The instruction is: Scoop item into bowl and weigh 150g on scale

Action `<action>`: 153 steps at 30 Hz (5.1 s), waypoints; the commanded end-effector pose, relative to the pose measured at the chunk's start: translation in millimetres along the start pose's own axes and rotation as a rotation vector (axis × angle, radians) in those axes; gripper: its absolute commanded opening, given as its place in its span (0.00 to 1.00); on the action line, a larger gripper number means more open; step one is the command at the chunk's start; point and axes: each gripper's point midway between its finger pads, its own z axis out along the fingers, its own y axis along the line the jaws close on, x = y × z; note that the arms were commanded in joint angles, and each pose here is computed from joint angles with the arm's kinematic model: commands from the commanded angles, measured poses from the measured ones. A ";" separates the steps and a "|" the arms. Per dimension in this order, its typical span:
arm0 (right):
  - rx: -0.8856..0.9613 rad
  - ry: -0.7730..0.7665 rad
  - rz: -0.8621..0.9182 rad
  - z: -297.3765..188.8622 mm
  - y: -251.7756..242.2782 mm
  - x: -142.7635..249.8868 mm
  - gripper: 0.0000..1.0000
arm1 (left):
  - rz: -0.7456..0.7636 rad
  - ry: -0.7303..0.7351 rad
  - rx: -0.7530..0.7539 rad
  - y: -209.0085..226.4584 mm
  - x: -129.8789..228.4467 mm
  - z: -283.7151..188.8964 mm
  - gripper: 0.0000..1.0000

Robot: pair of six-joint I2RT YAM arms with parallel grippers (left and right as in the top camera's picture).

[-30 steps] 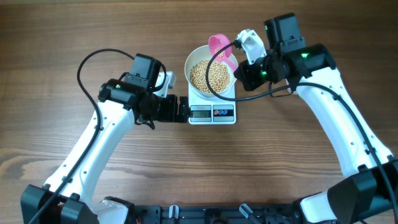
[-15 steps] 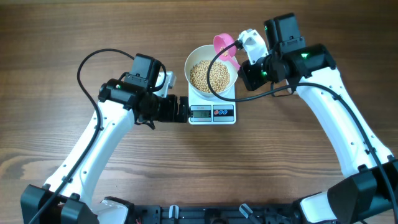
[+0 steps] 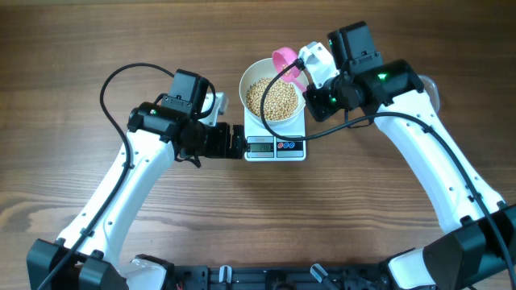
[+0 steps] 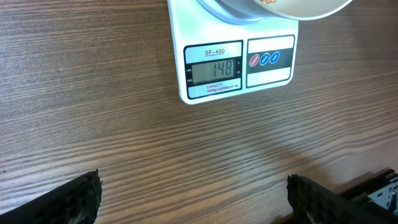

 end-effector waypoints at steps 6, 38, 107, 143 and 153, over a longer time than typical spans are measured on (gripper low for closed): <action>0.023 -0.017 -0.009 -6.1 -2.3 -4.6 0.04 | 0.015 0.005 0.003 0.7 -0.1 1.9 1.00; 0.027 -0.035 -0.017 -6.3 -3.3 -8.9 0.04 | 0.016 0.005 0.003 0.7 -0.1 1.9 1.00; 0.066 -0.014 -0.066 -4.6 -0.1 -7.2 0.04 | 0.015 0.005 0.003 0.7 -0.1 1.9 1.00; 0.068 0.006 -0.070 1.9 1.4 -4.9 0.04 | 0.016 0.005 0.003 0.7 -0.1 1.9 1.00; 0.102 0.016 -0.093 0.0 -3.7 -4.0 0.04 | 0.015 0.005 0.003 0.7 -0.1 1.9 1.00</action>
